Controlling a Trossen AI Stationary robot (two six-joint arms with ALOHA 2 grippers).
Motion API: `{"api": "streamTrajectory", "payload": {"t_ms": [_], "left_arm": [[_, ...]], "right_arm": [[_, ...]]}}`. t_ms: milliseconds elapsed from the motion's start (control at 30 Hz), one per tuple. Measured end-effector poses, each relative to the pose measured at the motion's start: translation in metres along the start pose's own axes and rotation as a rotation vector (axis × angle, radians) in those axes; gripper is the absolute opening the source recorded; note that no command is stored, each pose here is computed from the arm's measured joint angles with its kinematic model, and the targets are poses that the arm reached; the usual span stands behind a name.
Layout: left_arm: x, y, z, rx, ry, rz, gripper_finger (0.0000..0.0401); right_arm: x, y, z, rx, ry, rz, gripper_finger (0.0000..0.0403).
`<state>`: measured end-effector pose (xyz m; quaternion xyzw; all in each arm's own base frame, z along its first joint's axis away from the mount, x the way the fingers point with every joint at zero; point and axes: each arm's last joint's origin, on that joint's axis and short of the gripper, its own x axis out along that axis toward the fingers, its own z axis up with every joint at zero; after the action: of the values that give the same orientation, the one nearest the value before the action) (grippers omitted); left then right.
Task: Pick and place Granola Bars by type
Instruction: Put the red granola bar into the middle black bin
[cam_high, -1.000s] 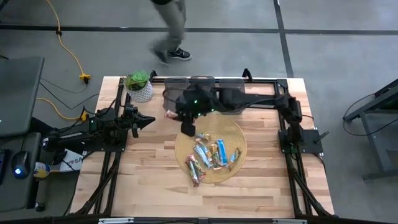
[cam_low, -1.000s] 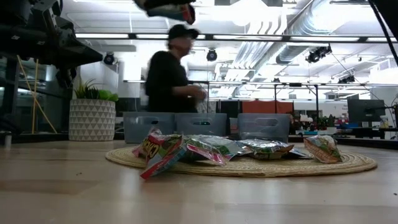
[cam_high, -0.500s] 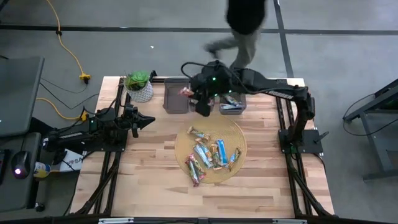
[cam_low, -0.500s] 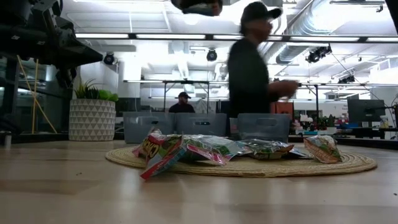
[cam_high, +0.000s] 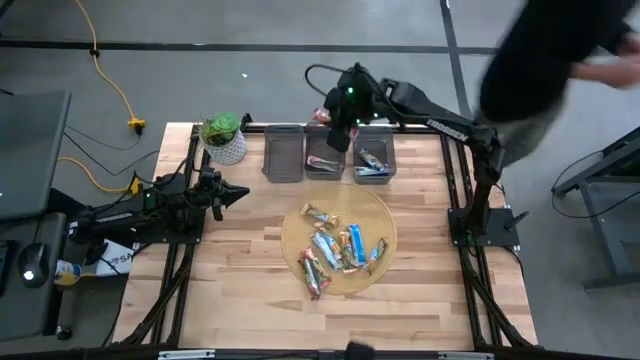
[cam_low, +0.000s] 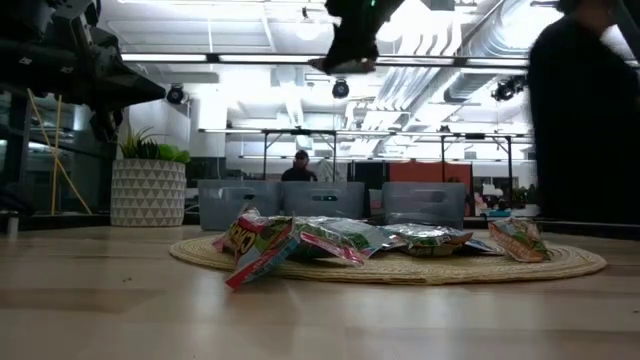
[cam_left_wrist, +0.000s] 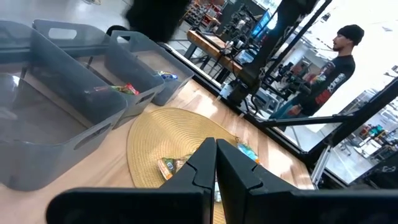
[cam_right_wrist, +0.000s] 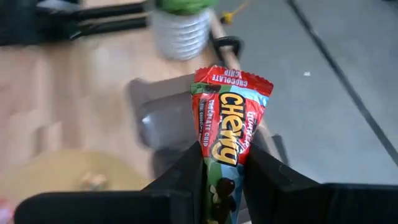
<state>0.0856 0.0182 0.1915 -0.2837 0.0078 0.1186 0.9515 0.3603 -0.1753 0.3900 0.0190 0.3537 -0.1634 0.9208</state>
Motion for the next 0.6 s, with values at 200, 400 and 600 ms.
{"api": "streamTrajectory", "payload": {"t_ms": [200, 400, 600], "left_arm": [[0.000, 0.000, 0.000, 0.001, -0.007, 0.011, 0.0010], [0.000, 0.000, 0.000, 0.000, -0.007, 0.011, 0.0010], [0.000, 0.000, 0.000, 0.000, -0.007, 0.011, 0.0010]], "right_arm": [[0.045, -0.036, -0.008, 0.118, -0.004, -0.052, 0.0074], [0.099, -0.041, -0.029, 0.142, 0.089, 0.039, 0.0074], [0.143, -0.040, -0.060, 0.142, 0.260, 0.093, 0.0074]]}}
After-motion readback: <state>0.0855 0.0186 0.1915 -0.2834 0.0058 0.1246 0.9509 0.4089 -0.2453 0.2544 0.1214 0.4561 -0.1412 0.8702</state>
